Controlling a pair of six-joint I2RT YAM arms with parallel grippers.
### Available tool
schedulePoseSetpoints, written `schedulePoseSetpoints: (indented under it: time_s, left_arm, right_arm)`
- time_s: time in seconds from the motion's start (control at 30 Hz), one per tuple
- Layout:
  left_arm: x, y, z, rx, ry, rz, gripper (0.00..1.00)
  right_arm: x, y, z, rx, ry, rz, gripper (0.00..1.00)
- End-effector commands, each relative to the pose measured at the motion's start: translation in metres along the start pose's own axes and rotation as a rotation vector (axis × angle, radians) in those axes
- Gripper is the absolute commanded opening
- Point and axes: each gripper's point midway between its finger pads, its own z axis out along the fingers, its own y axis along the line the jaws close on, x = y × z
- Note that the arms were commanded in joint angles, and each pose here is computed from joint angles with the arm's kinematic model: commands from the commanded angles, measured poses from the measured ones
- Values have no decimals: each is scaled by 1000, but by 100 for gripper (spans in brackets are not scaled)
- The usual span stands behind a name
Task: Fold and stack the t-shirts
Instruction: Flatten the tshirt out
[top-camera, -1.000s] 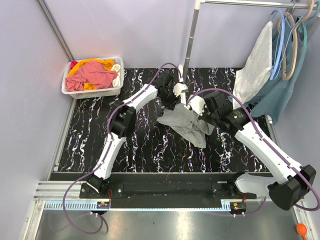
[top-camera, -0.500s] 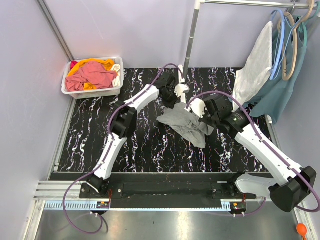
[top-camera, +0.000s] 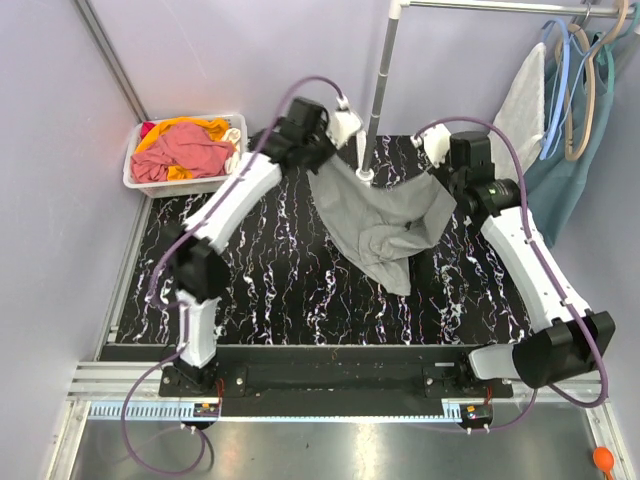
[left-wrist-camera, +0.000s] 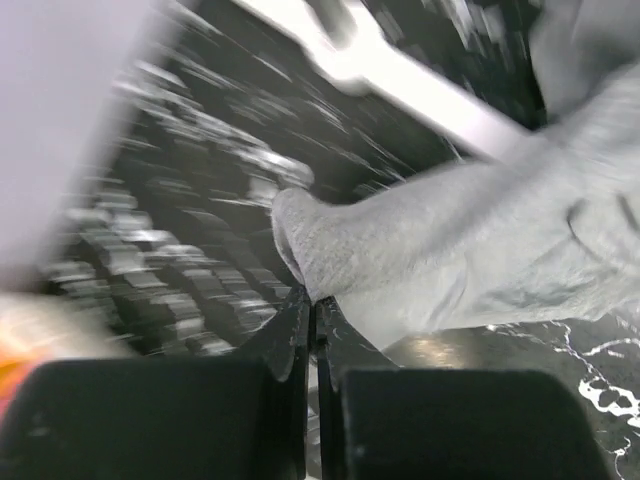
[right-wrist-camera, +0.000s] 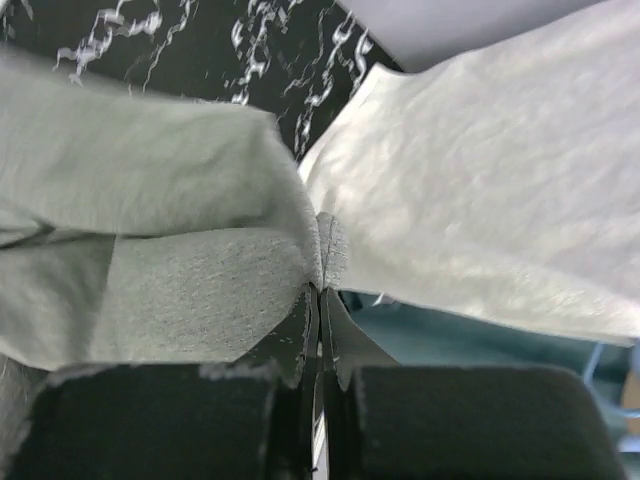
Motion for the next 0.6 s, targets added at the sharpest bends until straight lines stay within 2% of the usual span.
schedulePoseSetpoints:
  time_s: [0.0,0.03,0.13,0.27,0.37,0.43,0.5,0.53,0.57]
  left_arm:
    - [-78,59,-125,-282,-250,-16,0]
    - [-90,68,-152,-333,-295,-23,0]
    - [-111,85,-199,-432,-381,-30,0]
    - [-126,95,-243,-521,-456,-16,0]
    - [-125,99,-270,-575,-469,17,0]
    - [-119,96,-288,-595,-464,47,0]
    - [-102,88,-283,-582,-416,76,0]
    - [-97,82,-301,-591,-429,93,0]
    - [-90,79,-303,-589,-417,100,0]
  right_arm:
    - [-60,-54,-15,136,-150,51,0]
    - [-66,-57,-10,142,-146,38,0]
    - [-92,-86,-17,206,-182,21,0]
    - [-123,-124,-37,298,-239,10,0]
    - [-130,-136,-49,326,-259,3,0]
    - [-128,-136,-61,317,-270,4,0]
    - [-115,-120,-63,241,-248,-7,0]
    - [-112,-116,-75,218,-267,-6,0]
    - [-98,-102,-71,171,-232,-21,0]
